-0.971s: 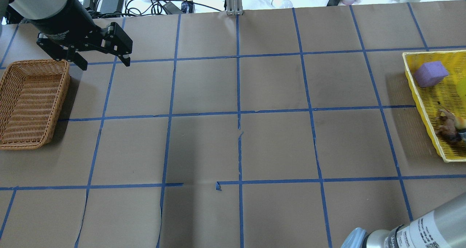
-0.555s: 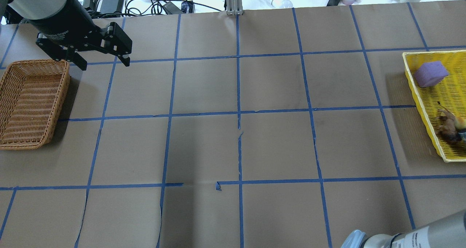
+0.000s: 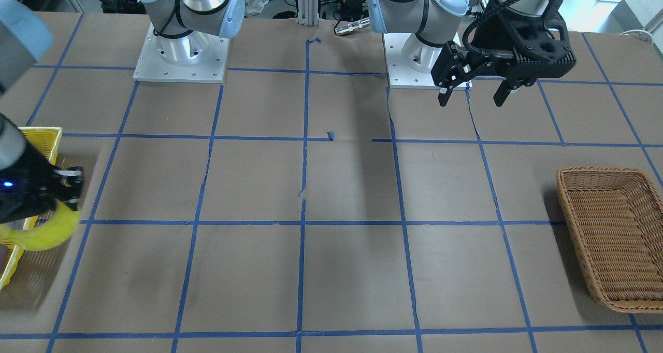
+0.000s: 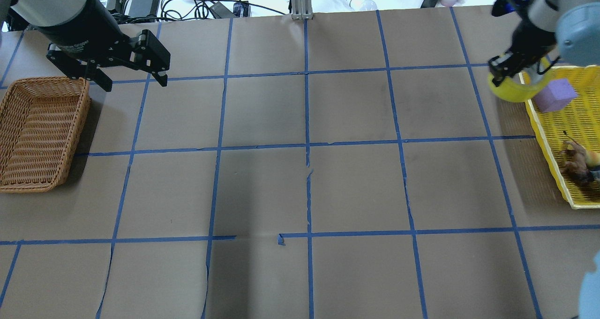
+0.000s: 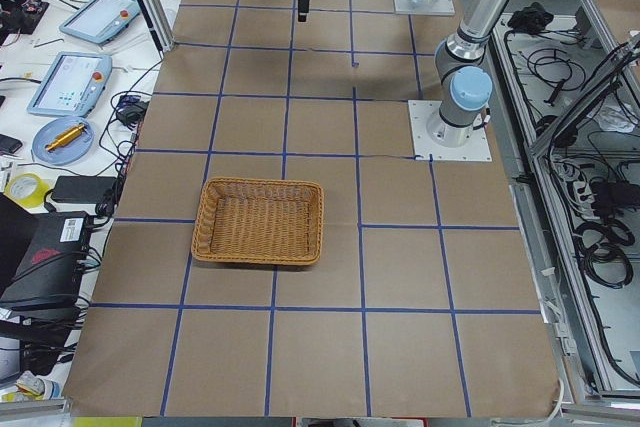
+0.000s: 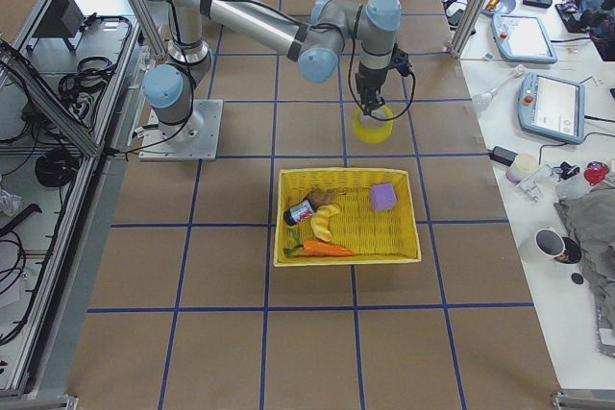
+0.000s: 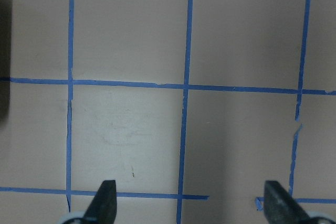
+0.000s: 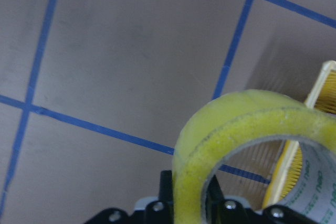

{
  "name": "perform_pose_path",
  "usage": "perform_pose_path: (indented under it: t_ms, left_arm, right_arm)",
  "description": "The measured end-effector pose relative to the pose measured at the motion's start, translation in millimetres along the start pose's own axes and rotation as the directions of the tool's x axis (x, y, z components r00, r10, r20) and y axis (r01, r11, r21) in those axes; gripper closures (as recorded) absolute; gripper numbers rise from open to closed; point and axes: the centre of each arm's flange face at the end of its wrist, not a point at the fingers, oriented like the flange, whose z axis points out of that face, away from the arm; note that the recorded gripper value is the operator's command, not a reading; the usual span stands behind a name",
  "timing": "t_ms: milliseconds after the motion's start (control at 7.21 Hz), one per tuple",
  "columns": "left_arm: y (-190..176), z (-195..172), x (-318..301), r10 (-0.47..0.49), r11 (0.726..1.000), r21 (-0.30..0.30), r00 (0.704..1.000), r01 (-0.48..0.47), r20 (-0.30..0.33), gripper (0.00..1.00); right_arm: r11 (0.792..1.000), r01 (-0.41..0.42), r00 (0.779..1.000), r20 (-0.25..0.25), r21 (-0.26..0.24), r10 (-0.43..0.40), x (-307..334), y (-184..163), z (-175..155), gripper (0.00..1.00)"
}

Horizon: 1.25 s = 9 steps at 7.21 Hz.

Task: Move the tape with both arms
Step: 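Carry the tape roll with the right gripper to the table center, then set the tape roll down on the table and open the right gripper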

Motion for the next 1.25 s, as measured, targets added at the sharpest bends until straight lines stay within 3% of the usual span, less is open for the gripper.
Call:
perform_pose_path:
  t_ms: [277, 555, 832, 1109, 1248]
  left_arm:
    - [0.0, 0.6, 0.1, 0.000, 1.000, -0.001, 1.000, 0.000, -0.001, 0.00]
    - [0.2, 0.4, 0.1, 0.000, 1.000, -0.001, 1.000, 0.000, -0.001, 0.00]
    - [0.2, -0.2, -0.2, -0.001, 1.000, 0.000, 1.000, 0.001, -0.001, 0.00]
    - [0.5, -0.1, -0.4, -0.001, 1.000, 0.000, 1.000, 0.001, 0.000, 0.00]
    - [0.4, -0.3, -0.8, -0.002, 1.000, 0.001, 1.000, 0.002, 0.000, 0.00]
  right_arm:
    - [0.987, -0.162, 0.987, 0.013, 0.022, 0.162, -160.1, -47.8, 18.9, 1.00]
    - [0.954, -0.297, 0.955, 0.034, 0.045, 0.296, -276.5, -92.7, 60.5, 1.00]
    - [0.930, -0.366, 0.930, 0.060, 0.029, 0.364, -349.6, -109.9, 90.6, 1.00]
    - [0.919, -0.394, 0.917, 0.086, 0.031, 0.390, -377.6, -115.6, 114.2, 1.00]
    - [0.917, -0.398, 0.914, 0.094, 0.037, 0.394, -381.2, -117.8, 121.6, 0.92]
